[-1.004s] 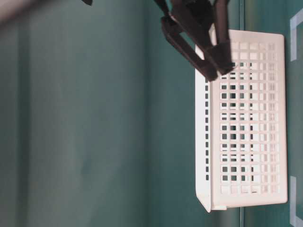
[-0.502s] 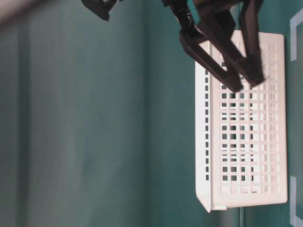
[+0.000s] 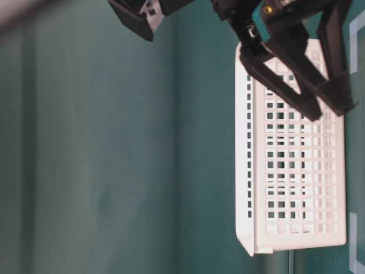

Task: Put the tape in the middle into the white basket.
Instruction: 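Move the open right gripper left toward the teal tape roll, then lower the right gripper around the tape roll and close on it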

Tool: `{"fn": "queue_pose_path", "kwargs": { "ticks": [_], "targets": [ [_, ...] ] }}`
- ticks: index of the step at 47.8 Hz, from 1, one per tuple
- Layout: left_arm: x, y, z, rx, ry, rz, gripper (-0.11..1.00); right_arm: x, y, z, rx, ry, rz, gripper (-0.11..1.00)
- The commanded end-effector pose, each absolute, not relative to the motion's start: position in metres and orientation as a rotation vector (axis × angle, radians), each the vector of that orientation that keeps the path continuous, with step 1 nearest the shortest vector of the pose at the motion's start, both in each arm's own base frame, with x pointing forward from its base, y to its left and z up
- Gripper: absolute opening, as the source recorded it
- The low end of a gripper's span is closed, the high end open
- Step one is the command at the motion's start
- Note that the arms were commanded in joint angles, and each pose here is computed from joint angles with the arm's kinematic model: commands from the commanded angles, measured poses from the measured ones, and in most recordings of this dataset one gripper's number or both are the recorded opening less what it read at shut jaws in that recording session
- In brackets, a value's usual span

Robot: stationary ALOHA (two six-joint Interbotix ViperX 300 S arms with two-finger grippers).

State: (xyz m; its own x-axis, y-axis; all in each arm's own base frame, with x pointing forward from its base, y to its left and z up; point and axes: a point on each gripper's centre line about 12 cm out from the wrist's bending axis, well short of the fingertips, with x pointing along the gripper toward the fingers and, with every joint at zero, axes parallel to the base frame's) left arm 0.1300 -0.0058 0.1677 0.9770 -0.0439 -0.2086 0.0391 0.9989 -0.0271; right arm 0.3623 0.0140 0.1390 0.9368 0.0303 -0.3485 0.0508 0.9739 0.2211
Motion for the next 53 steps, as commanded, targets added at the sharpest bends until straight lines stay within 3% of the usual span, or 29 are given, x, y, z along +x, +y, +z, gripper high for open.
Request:
{"fn": "queue_pose_path", "kwargs": {
  "ticks": [1,53],
  "targets": [
    [0.131,-0.006,0.172,-0.024,0.200,-0.045,-0.11,0.369,0.018,0.145,0.231,0.332,0.004,0.99],
    [0.131,-0.006,0.172,-0.024,0.199,-0.045,-0.11,0.394,0.028,0.117,0.258,0.386,0.009,0.99]
  ]
}}
